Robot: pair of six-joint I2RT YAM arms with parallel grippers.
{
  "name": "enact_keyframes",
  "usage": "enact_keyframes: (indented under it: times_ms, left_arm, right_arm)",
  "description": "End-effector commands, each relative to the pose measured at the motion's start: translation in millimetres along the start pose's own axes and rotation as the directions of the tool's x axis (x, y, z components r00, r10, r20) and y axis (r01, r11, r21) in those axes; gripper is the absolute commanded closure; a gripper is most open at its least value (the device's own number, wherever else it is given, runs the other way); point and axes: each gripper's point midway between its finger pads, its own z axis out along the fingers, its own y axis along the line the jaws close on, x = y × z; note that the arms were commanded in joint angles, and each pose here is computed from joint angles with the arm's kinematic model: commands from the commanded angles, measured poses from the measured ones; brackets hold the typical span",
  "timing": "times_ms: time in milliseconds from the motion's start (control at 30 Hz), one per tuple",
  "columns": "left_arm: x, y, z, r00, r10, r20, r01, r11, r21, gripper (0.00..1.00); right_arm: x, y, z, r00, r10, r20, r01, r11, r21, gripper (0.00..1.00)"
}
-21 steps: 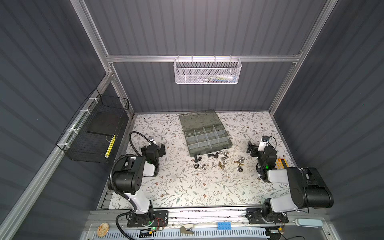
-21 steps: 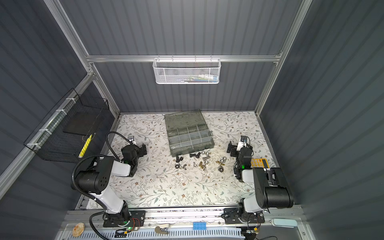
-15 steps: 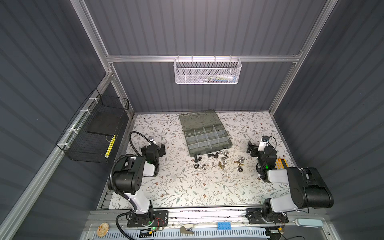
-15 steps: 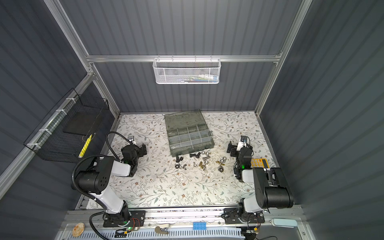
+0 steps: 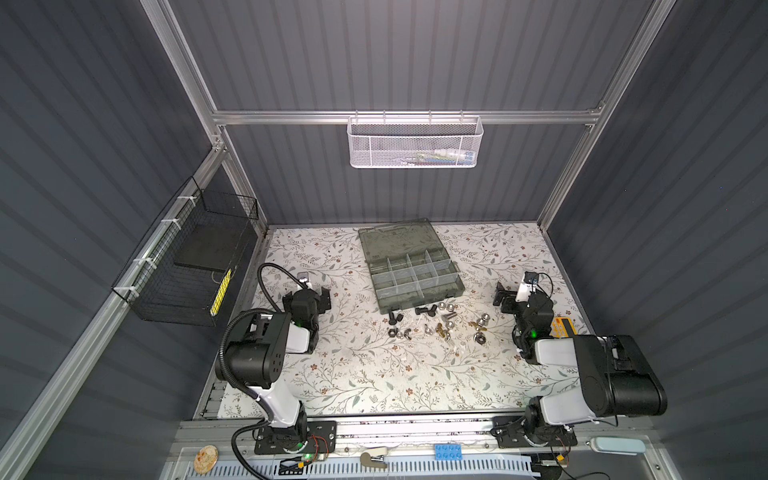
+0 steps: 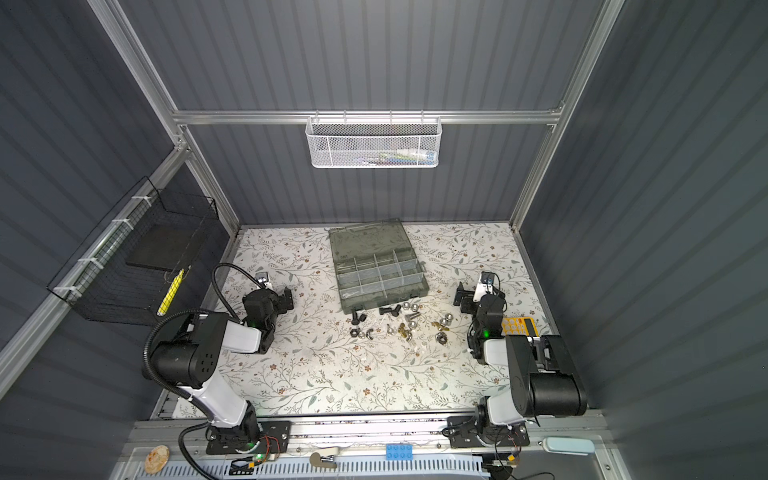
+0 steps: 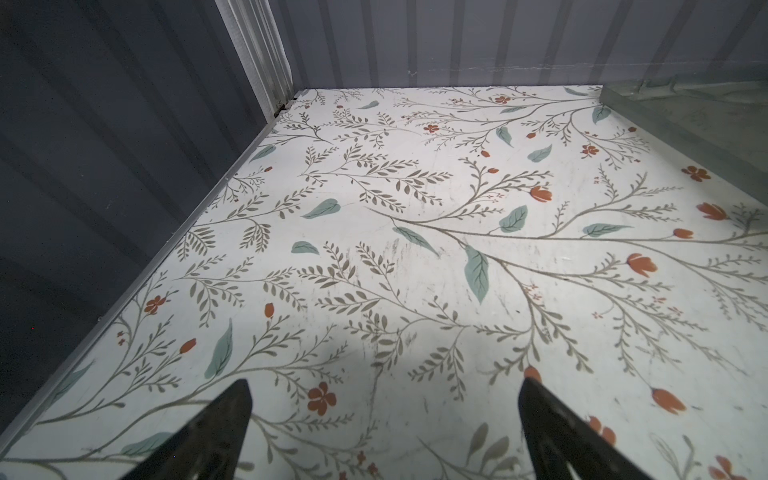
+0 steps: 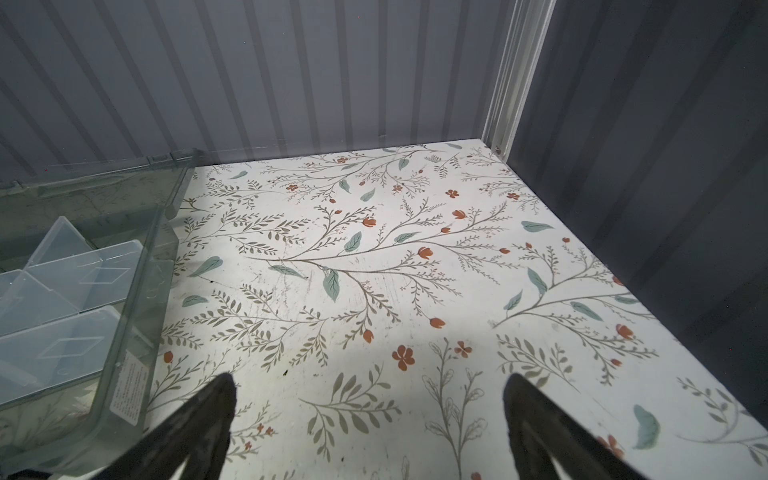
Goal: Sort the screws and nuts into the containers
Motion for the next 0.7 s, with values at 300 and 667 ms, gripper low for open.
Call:
enact_keyframes:
  times_ms: [300,667]
  left_arm:
    - [-0.4,-2.1,0.8,1.0,0.005,0.001,-0.005,1.0,0.008,0.0]
    - [-31.6,14.7,-2.2,0.998,-0.005,-0.068,-0.002,0.996,-0.093,0.0]
  right_arm:
    - [-8.9,-0.9,2.5,1.0,0.004,0.012,-0.004,1.0,-0.012,0.01]
    - [-34.8,-37.6,-15.0,0.996,0.085,0.022,-0.088,0.978,0.191,0.01]
